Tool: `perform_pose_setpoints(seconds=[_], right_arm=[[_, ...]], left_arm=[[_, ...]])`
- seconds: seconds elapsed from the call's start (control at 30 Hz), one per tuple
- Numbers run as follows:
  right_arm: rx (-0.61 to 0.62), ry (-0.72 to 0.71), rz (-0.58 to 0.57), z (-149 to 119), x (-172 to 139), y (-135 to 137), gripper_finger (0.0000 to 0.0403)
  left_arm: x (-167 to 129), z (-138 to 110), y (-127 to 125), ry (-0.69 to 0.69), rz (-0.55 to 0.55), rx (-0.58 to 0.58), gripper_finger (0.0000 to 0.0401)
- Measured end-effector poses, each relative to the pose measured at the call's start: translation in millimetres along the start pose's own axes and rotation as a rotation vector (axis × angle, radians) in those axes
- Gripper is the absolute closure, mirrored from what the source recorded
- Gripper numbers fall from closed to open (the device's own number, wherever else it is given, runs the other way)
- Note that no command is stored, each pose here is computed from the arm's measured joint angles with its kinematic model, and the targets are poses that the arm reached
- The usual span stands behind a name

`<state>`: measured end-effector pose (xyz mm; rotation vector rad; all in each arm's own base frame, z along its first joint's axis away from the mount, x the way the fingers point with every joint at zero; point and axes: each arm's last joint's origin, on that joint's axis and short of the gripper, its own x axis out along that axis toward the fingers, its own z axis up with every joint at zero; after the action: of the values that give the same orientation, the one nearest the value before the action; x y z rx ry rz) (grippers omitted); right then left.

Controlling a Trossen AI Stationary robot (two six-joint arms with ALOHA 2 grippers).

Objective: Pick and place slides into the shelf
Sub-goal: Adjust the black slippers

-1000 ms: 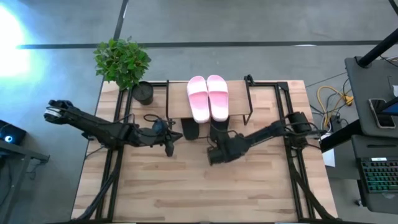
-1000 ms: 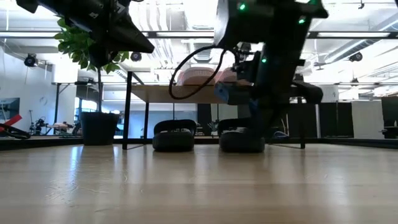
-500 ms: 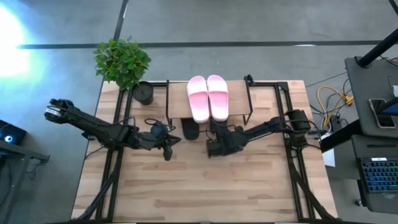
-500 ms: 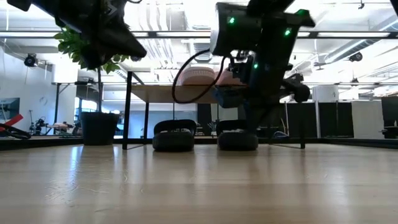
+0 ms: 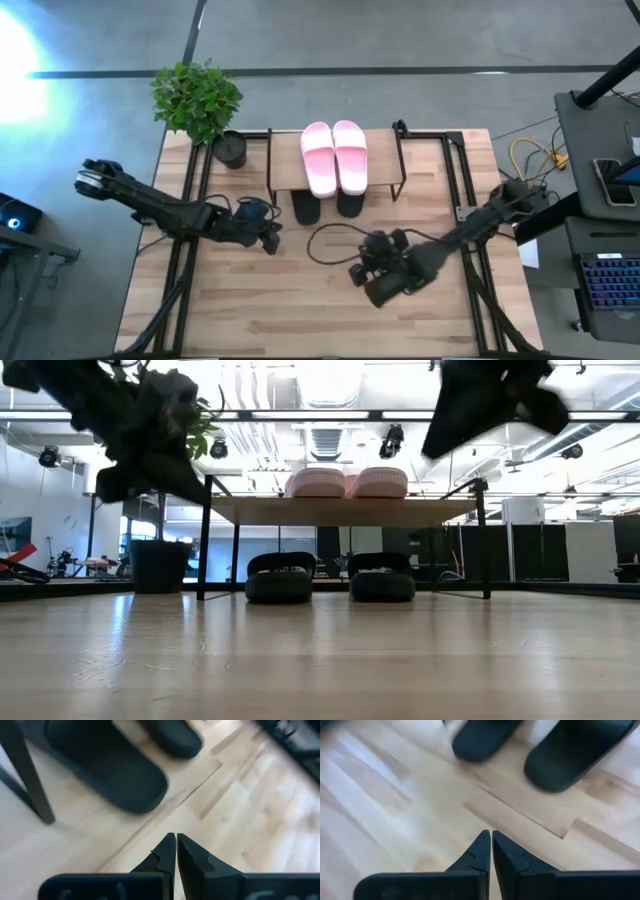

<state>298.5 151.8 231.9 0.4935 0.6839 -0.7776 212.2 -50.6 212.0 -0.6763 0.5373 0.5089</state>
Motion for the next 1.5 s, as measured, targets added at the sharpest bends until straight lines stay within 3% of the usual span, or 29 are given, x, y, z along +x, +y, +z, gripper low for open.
perform_pose_setpoints(seconds=[0.1,0.23,0.6,0.97,1.2,1.5], right_arm=[[0.114,-0.116,0.035,-0.4,-23.5,-3.7,0.0392],[0.237,-0.223,0.04,2.2,-40.5,-13.3,0.0392],[0.151,-0.138,0.009,-1.8,-42.6,-17.8,0.0392],[0.125,-0.131,-0.01,-2.6,-43.0,-20.3,0.0392],[0.103,-0.13,-0.017,-3.6,-41.9,-21.5,0.0392],[0.107,-0.13,-0.034,-8.4,-37.1,-25.7,0.0392]], left_arm=[[11.0,-8.6,3.4,0.027,0.047,0.019,0.04],[27.6,-16.0,7.6,0.008,0.138,-0.047,0.04],[63.0,-22.7,15.2,-0.004,0.228,-0.083,0.04],[90.9,-4.0,37.6,-0.073,0.319,-0.231,0.0399],[109.1,7.5,42.7,-0.108,0.255,-0.315,0.0399],[120.1,14.2,34.4,-0.118,0.231,-0.296,0.0399]])
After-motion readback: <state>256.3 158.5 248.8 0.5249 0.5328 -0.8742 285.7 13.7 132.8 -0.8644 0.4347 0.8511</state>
